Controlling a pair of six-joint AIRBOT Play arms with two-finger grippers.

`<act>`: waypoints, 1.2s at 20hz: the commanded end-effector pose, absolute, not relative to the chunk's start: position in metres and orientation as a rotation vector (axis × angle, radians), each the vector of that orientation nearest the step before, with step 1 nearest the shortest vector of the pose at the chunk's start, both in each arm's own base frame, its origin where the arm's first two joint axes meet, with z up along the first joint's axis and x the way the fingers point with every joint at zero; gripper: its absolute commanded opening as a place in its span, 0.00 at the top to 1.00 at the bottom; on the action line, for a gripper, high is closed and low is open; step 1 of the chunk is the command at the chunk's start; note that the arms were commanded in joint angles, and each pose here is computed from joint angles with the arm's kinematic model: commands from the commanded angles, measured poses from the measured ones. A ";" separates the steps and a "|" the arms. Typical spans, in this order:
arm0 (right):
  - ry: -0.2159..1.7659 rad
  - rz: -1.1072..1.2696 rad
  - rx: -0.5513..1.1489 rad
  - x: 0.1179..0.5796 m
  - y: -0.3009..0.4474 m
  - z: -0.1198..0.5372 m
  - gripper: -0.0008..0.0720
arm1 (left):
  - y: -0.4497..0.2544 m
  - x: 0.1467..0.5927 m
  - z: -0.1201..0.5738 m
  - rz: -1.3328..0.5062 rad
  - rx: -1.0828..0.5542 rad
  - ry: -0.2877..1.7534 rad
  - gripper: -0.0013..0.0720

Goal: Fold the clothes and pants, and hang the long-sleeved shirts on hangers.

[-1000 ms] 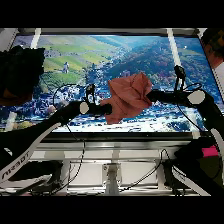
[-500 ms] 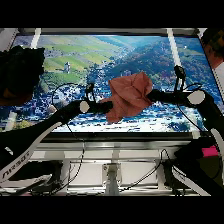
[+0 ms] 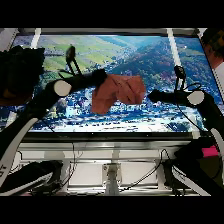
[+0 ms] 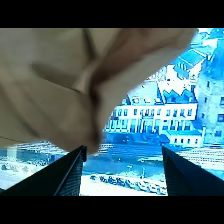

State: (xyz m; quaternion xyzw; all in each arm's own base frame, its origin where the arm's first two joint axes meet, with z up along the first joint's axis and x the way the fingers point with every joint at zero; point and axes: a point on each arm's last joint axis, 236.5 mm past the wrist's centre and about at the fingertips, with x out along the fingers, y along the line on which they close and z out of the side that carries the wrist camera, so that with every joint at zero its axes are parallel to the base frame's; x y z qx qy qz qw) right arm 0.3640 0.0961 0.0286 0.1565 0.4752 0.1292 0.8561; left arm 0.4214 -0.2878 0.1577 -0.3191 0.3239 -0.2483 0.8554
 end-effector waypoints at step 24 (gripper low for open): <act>0.888 0.314 0.278 0.386 0.099 0.080 0.26 | -0.183 0.180 0.135 -0.674 -0.078 1.528 0.96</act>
